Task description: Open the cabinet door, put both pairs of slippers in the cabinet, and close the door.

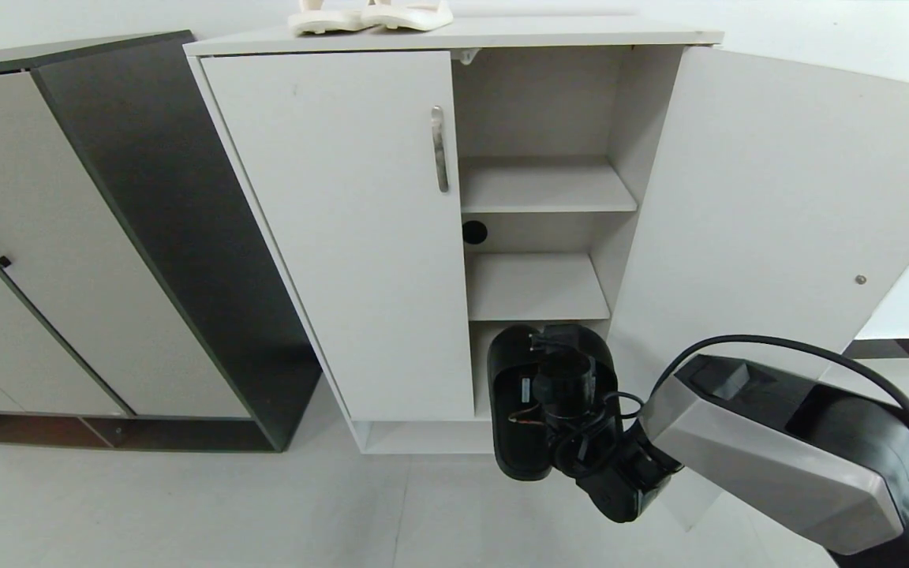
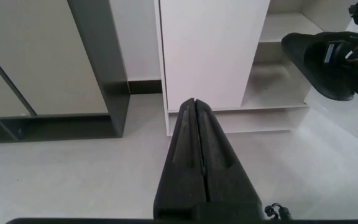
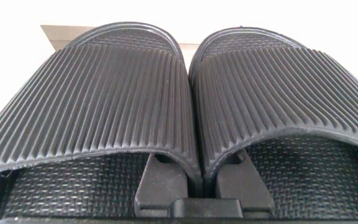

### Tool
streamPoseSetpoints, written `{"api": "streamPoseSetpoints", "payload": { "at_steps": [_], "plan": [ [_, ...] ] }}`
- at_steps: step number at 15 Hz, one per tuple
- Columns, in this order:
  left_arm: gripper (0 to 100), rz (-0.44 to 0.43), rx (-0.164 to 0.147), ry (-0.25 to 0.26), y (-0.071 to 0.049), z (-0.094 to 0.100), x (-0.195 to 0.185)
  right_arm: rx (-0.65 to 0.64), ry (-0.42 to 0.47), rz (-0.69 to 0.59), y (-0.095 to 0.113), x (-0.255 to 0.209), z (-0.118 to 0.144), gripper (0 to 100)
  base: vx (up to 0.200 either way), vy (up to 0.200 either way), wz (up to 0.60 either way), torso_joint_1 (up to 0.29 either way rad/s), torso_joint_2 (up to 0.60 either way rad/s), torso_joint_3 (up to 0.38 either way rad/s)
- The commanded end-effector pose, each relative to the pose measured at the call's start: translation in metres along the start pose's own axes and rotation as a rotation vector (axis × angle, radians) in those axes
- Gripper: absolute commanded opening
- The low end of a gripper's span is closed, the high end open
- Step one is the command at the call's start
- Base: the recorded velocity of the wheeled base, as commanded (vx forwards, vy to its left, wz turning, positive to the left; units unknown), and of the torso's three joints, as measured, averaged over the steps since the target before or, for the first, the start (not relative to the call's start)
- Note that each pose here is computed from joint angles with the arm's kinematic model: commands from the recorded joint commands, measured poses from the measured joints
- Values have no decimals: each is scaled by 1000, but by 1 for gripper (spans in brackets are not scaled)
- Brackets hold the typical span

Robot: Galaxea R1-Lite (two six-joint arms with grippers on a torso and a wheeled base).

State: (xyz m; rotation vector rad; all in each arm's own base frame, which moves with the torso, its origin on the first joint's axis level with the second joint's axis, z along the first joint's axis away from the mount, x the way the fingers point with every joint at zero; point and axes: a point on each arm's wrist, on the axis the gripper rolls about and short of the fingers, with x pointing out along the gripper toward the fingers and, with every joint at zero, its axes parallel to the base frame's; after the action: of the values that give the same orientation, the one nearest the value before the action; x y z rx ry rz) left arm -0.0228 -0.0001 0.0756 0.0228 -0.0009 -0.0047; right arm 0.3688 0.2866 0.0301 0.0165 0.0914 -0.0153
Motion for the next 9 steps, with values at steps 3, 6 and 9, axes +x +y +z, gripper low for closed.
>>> {"api": "streamPoseSetpoints", "payload": {
  "at_steps": [3,6,9],
  "plan": [
    [0,0,2,2,0,0,0,2,-4,-1,0,0,2,0,200,0,0,-1,4,-1],
    [0,0,2,2,0,0,0,-1,-9,-8,0,0,4,0,200,0,0,6,2,4],
    [0,0,2,2,0,0,0,-18,-7,-11,0,0,3,0,200,0,0,1,1,2]
  ]
}}
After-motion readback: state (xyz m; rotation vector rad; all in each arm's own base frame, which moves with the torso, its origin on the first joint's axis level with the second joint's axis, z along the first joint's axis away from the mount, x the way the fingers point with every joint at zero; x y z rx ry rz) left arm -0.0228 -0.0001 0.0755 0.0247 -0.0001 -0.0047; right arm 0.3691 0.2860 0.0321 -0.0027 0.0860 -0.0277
